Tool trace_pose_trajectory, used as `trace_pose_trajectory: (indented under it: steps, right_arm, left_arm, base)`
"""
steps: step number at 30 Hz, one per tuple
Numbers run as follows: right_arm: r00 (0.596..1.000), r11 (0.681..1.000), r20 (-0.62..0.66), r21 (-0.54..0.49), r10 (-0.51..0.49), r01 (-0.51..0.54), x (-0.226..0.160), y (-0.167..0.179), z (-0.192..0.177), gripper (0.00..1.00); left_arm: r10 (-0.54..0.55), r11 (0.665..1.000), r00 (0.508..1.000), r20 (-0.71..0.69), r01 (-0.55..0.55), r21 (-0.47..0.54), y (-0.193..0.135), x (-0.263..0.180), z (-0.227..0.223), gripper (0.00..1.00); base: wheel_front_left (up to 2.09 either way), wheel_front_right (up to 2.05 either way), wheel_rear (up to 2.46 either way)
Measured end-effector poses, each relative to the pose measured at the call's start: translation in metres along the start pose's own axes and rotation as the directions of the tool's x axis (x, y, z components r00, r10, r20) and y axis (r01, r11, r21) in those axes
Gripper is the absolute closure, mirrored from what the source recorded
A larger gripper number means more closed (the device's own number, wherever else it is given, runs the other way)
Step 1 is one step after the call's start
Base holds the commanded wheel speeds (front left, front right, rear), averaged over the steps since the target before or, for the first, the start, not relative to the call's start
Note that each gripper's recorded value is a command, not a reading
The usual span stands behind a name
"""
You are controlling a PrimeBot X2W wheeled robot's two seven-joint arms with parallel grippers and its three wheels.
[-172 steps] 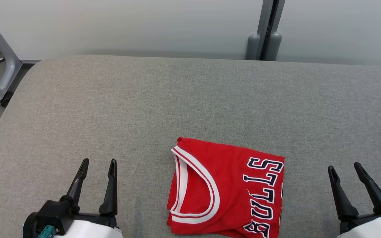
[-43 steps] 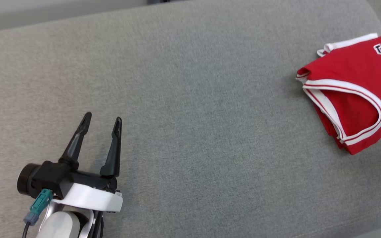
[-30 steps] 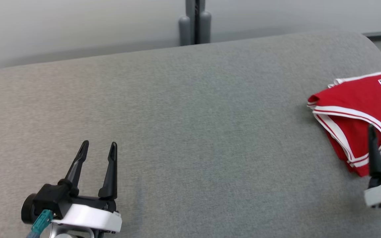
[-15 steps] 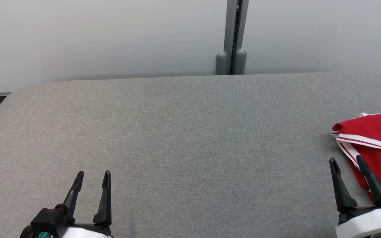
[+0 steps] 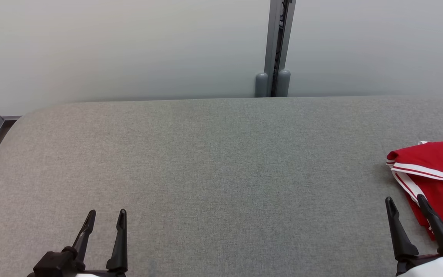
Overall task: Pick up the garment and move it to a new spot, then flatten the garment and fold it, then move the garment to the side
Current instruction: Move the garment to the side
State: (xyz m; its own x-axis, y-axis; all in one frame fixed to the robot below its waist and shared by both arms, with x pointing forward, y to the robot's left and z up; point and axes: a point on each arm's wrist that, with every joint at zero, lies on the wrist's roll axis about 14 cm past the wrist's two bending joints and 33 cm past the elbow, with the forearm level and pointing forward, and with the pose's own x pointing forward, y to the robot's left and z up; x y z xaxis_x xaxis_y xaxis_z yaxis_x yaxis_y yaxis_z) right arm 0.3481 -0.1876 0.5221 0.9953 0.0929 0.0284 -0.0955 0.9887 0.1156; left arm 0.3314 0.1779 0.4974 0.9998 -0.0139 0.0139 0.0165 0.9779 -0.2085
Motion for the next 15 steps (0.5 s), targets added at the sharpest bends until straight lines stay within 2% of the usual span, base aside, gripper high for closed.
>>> trace_pose_trajectory:
  steps: [15]
  right_arm:
    - [1.000,1.000,0.006,-0.007,-0.016,0.016,-0.019,0.001,0.006,0.00]
  left_arm:
    - [-0.005,1.000,1.000,-0.004,0.005,-0.005,0.003,-0.006,-0.002,0.00]
  base:
    - [0.00,0.00,0.00]
